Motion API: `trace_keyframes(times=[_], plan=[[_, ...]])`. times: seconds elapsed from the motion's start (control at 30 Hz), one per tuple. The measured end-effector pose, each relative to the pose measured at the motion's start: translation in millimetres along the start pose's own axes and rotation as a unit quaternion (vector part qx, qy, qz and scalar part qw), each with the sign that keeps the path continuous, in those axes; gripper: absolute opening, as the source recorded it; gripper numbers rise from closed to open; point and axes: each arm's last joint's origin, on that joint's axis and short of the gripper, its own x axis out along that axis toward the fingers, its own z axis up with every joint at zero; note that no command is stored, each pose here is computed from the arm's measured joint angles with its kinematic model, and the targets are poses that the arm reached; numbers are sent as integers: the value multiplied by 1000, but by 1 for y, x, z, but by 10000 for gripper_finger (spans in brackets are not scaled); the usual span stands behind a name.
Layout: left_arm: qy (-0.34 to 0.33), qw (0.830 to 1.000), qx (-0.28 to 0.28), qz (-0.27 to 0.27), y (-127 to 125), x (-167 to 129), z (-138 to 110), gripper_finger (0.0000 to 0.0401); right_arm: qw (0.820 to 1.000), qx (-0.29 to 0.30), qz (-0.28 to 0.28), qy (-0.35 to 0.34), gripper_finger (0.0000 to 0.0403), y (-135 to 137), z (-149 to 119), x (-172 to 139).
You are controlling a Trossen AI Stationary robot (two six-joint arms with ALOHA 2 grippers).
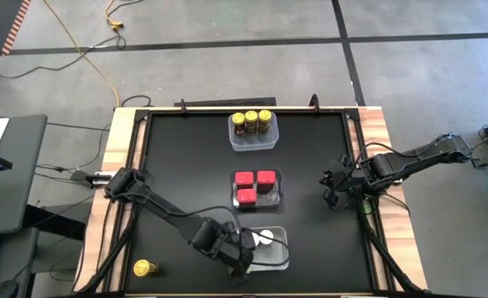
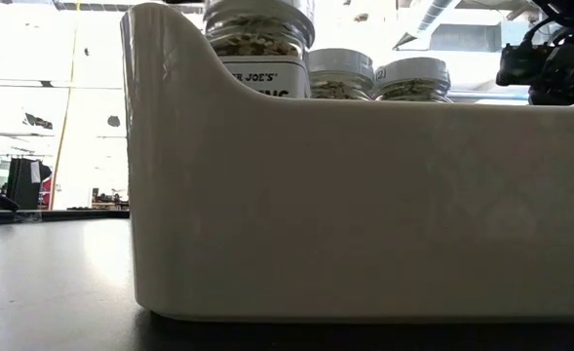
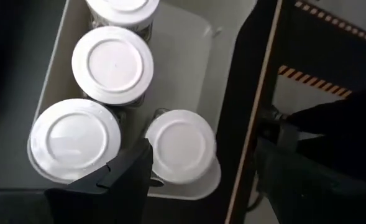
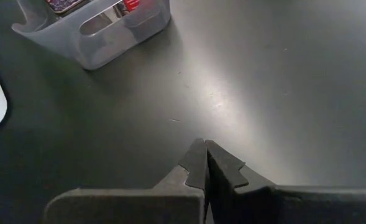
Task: Sort spices by type
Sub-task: Adjust the white seasoning bottles
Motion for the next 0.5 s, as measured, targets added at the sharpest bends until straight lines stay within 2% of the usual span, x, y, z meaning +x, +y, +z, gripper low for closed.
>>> trace_keyframes(times=[0.23,0.5], plan=[[-22,1000,-7,-20,0,-27,5,268,1000,3,19,6,27,2,1,0],[-8,998,68,-3,4,-28,3,268,995,-1,93,-38,32,14,12,-2]])
